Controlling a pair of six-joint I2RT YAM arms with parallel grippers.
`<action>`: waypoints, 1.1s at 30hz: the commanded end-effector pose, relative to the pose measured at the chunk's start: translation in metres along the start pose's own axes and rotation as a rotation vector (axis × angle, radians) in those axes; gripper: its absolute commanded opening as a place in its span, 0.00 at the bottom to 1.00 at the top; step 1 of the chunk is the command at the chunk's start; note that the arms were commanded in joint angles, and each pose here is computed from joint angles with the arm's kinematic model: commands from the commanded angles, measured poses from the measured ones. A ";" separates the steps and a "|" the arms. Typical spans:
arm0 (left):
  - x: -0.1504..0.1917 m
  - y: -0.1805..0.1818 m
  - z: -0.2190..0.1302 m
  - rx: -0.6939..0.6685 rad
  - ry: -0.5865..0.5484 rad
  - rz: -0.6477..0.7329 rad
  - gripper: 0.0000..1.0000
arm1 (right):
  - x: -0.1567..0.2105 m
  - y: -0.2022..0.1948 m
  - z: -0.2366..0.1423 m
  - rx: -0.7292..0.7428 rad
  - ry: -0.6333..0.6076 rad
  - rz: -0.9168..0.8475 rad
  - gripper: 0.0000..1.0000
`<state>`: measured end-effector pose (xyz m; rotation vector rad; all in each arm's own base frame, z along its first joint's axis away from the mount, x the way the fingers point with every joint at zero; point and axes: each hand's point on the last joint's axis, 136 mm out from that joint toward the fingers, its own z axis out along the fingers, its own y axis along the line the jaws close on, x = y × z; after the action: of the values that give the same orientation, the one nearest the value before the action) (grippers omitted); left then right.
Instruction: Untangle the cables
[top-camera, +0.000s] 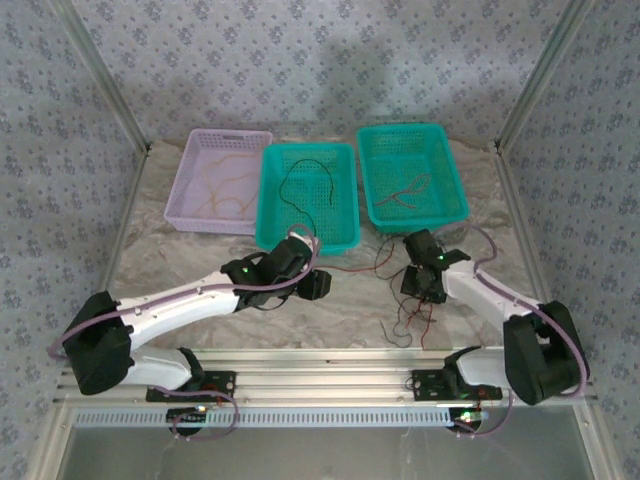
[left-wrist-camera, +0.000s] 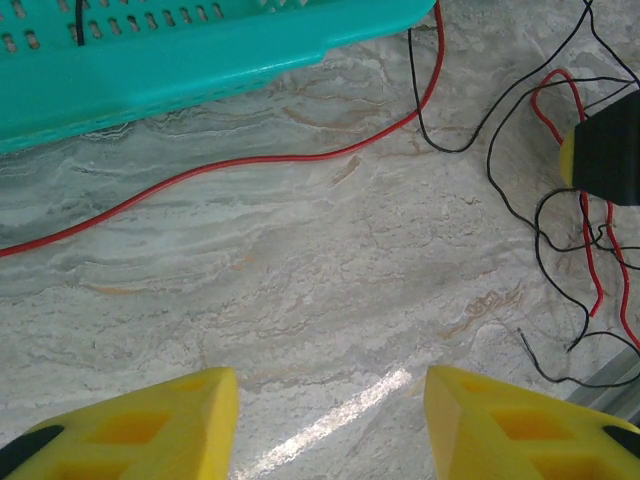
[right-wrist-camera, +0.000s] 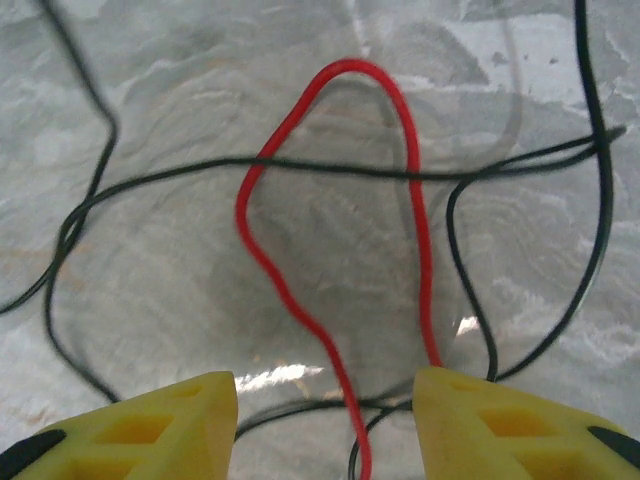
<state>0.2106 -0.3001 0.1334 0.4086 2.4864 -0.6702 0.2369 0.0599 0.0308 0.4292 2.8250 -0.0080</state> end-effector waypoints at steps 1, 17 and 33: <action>0.000 0.000 -0.005 -0.002 -0.016 0.013 0.52 | -0.014 0.003 0.003 -0.012 -0.052 -0.029 0.48; 0.002 0.005 -0.006 -0.016 -0.022 0.011 0.52 | -0.012 0.018 0.015 -0.009 -0.009 -0.097 0.15; -0.016 -0.015 -0.037 0.113 -0.130 0.005 0.56 | -0.042 0.129 -0.184 -0.564 -0.348 -0.269 0.00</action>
<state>0.2022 -0.2856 0.1515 0.3920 2.4161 -0.7234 0.2715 0.1663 0.1843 -0.0164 2.4473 0.4746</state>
